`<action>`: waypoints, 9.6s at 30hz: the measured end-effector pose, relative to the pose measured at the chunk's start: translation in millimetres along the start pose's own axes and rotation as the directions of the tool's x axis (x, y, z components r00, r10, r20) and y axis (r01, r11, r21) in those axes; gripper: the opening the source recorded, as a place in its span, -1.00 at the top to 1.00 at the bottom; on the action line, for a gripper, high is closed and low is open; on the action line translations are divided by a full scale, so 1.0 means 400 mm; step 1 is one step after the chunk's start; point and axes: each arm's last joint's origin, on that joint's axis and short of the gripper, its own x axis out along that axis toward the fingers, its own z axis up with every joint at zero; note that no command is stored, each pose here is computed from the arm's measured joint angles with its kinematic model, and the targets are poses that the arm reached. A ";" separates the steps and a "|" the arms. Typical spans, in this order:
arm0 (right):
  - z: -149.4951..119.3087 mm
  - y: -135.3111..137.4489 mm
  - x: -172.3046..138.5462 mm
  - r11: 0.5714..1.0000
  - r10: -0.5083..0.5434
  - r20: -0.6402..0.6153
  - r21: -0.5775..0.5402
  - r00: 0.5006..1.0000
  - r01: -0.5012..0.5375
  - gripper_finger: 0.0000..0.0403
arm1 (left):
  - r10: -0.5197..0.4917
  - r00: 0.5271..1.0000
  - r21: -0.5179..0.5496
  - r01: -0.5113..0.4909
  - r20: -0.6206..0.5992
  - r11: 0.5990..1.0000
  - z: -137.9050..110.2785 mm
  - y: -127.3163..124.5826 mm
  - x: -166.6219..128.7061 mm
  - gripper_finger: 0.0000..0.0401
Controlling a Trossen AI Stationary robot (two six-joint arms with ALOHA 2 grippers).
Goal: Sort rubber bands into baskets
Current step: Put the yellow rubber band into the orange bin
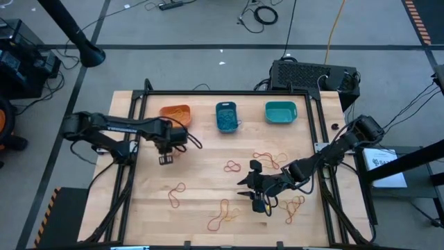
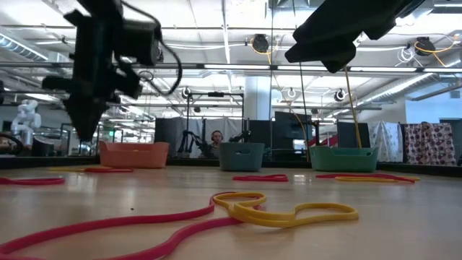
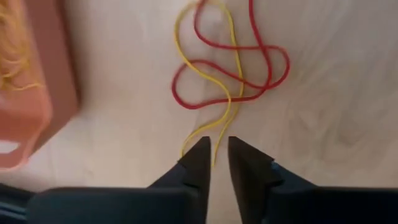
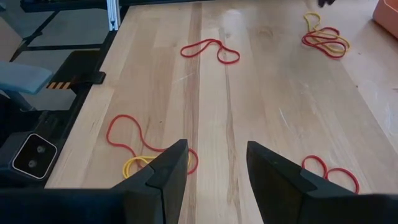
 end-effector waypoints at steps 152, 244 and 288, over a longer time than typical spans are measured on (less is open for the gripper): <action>0.037 -0.098 0.037 0.926 -0.369 0.147 -0.022 0.917 0.376 0.22 | 0.252 0.878 -0.218 -0.175 0.407 0.960 -0.007 0.000 -0.456 1.00; -0.003 0.013 -0.050 0.993 -0.119 0.010 -0.001 0.993 0.119 0.22 | -0.134 0.886 0.013 0.143 0.444 0.990 0.056 -0.033 -0.232 0.46; -0.259 0.110 -0.142 0.730 -0.075 -0.712 0.438 0.698 0.524 0.22 | -0.528 0.156 0.541 -0.054 0.835 0.839 0.153 -0.537 0.028 0.45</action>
